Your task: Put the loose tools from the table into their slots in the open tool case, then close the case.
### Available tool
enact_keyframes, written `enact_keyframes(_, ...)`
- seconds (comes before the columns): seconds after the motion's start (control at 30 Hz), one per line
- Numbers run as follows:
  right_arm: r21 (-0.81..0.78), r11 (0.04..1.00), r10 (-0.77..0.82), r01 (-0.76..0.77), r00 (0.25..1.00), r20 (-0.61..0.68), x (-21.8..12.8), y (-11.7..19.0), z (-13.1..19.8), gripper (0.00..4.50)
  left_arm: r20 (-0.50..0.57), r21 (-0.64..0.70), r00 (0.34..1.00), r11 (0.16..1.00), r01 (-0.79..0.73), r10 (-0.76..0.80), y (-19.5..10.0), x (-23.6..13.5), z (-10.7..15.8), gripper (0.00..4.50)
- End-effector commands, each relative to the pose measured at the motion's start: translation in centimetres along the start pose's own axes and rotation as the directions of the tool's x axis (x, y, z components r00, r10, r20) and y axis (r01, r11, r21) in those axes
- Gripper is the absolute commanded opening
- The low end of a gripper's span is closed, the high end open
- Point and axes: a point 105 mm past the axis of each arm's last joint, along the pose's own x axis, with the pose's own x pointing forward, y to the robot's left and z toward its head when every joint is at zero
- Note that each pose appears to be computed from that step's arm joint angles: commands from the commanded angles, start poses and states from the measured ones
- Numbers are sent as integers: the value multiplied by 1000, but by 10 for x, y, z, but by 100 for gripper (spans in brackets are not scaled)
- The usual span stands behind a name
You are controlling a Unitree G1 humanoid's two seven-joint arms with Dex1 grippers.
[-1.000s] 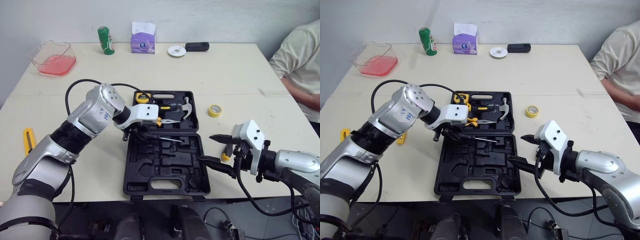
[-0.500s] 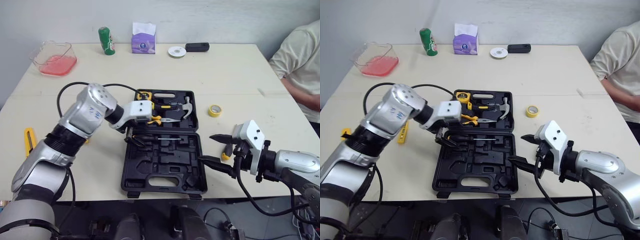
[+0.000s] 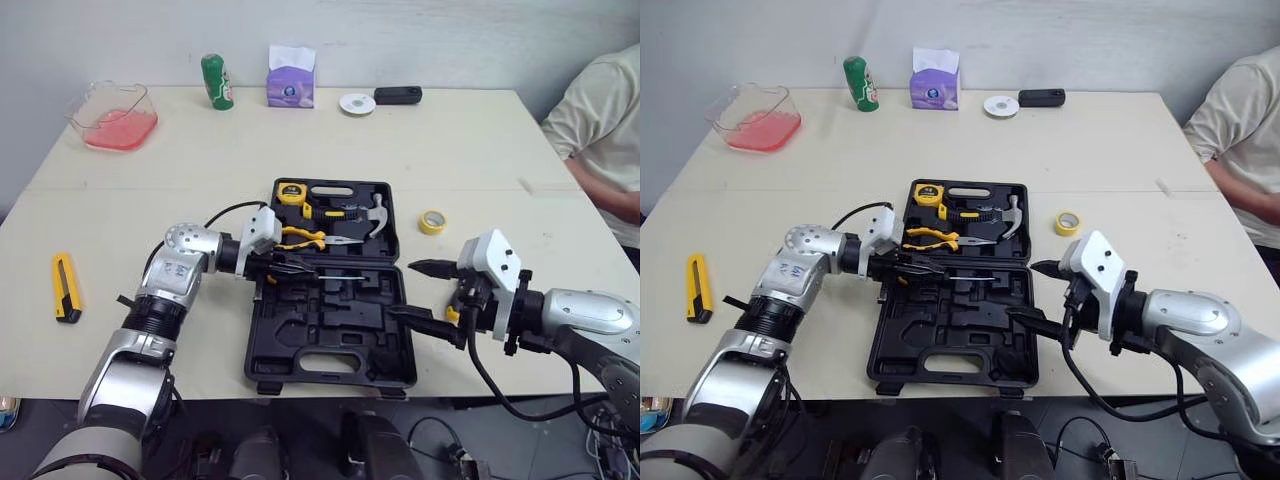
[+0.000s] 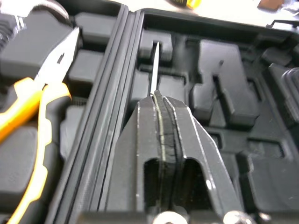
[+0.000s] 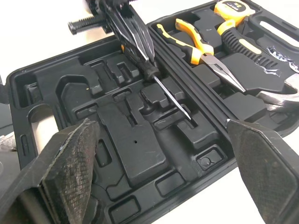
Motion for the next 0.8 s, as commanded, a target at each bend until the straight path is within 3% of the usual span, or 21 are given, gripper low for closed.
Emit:
enact_keyframes(0.03, -33, 999, 17, -17, 1000, 10, -1, 3, 7, 450, -42, 41, 999, 999, -7, 9, 3, 3, 0, 5)
enact_keyframes(0.1, -32, 999, 15, -15, 1000, 10, -1, 2, 8, 450, -120, 36, 993, 999, 19, -15, -2, 5, -13, 5)
enact_keyframes(0.2, -28, 1000, 10, -9, 1000, 4, -1, 2, 5, 450, -359, 12, 933, 1000, 12, -7, -6, 8, -50, 5)
enact_keyframes(0.37, -22, 1000, 2, -2, 1000, 0, 0, 2, 3, 450, -450, -13, 893, 1000, -12, 5, -15, 14, -73, 5)
enact_keyframes(0.6, -18, 999, -40, 40, 999, -3, -5, -3, 0, 450, -309, -8, 949, 997, -74, 68, -10, 13, -51, 5)
enact_keyframes(0.67, 10, 990, -143, 143, 990, -6, -21, -19, -5, 450, -126, -81, 982, 985, -155, 144, -4, -8, -24, 5)
enact_keyframes(0.7, 41, 981, -191, 192, 981, -25, -33, -26, -12, 450, -52, -121, 983, 976, -179, 174, -7, -26, -16, 69)
enact_keyframes(0.73, 60, 973, -220, 222, 975, -40, -42, -30, -17, 450, -10, -145, 981, 971, -192, 192, -11, -38, -11, 98)
enact_keyframes(0.8, 98, 957, -265, 273, 960, -88, -62, -34, -31, 450, 25, -197, 957, 940, -279, 290, -19, -66, -14, 196)
